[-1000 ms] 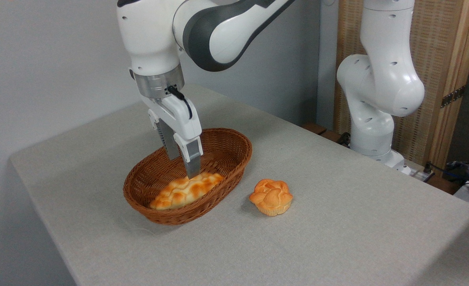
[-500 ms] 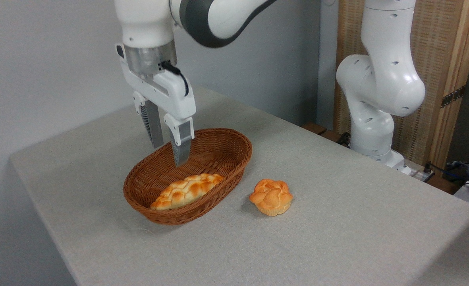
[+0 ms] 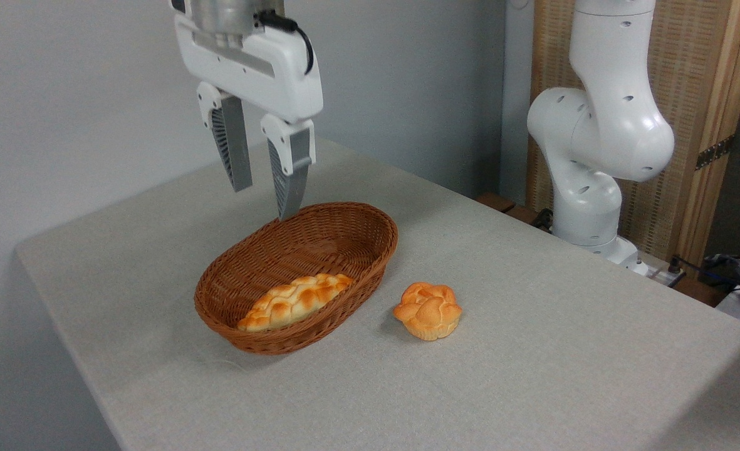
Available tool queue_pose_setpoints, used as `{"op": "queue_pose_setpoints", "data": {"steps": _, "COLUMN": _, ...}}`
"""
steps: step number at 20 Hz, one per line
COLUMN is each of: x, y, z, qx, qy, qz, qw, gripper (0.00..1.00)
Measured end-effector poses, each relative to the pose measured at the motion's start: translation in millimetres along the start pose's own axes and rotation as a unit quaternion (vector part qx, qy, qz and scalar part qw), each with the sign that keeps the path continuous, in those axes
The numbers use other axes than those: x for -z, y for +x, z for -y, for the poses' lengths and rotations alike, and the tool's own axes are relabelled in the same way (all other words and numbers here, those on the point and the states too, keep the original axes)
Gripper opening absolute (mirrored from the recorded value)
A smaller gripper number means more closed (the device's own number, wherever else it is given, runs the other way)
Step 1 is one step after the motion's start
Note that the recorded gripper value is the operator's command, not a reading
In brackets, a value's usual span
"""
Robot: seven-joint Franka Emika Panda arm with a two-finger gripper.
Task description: Put bread into the basket
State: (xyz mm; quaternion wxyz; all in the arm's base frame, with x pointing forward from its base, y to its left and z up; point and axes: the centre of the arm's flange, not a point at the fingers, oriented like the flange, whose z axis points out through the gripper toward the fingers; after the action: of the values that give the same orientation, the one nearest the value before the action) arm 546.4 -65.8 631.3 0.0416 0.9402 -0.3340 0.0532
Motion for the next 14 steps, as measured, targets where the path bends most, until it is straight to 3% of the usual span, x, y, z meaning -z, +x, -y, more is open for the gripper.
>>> {"op": "queue_pose_setpoints", "data": {"steps": 7, "x": -5, "y": 8, "z": 0, "qx": -0.029, "qy": 0.021, "qz": 0.025, "qw": 0.999, "gripper": 1.0}}
{"op": "queue_pose_setpoints", "data": {"steps": 14, "x": -7, "y": 6, "z": 5, "qx": -0.027, "qy": 0.007, "qz": 0.051, "qw": 0.9983, "gripper": 1.0}}
